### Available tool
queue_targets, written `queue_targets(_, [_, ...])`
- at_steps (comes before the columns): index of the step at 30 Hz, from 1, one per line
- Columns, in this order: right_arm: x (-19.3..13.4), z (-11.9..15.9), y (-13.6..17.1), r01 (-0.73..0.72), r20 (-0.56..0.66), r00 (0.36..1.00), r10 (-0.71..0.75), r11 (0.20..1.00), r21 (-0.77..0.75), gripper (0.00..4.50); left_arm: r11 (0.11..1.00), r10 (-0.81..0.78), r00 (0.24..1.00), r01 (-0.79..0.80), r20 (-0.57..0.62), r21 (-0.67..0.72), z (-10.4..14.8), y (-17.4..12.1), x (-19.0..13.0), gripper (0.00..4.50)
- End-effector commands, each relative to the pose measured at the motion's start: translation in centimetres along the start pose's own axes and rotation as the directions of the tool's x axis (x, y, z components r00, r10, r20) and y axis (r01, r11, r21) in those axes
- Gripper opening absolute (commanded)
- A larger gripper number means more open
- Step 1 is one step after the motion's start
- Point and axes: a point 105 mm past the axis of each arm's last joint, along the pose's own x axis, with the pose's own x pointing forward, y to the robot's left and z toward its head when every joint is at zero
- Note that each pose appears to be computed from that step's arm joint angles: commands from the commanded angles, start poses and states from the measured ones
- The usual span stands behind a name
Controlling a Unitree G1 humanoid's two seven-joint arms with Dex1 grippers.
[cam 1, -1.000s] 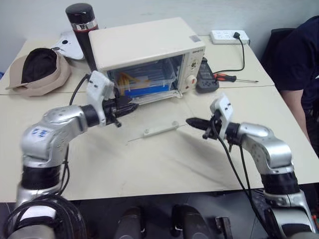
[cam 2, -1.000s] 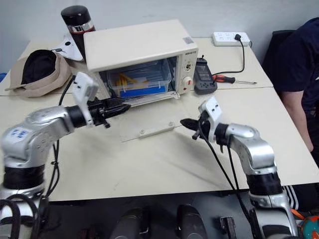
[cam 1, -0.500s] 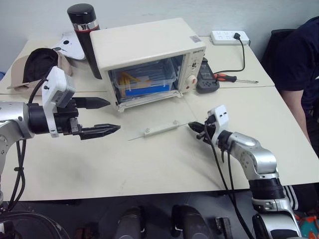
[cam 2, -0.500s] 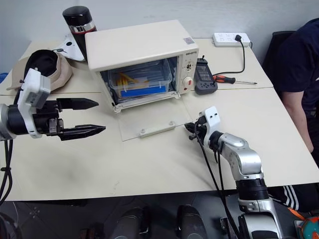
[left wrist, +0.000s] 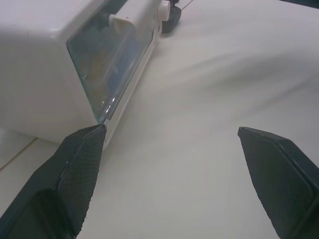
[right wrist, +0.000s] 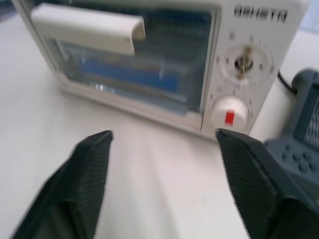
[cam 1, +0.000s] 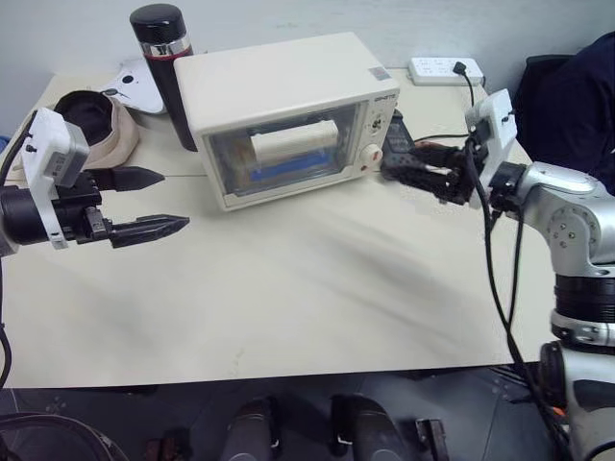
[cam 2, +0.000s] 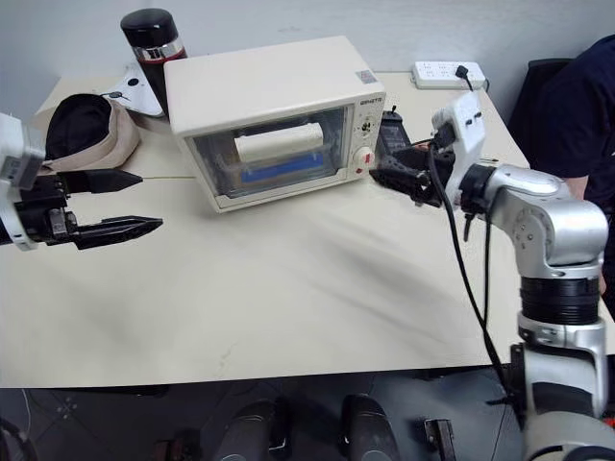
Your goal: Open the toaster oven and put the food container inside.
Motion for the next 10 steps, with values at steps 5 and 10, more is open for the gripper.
queue_targets(5, [-4.5, 2.6, 0.2, -0.064, 0.017, 0.998, 0.064, 0.998, -0.010, 4.48, 0.999, 0.015, 0.999, -0.017, 0.043, 0.050, 2.5, -0.1, -2.2, 4.50])
queue_targets(10, [-3.6, 0.9, 0.8, -0.067, 0.014, 0.998, 0.067, 0.998, 0.004, 4.48, 0.999, 0.015, 0.997, -0.017, 0.076, 0.029, 2.4, -0.3, -1.9, 4.50])
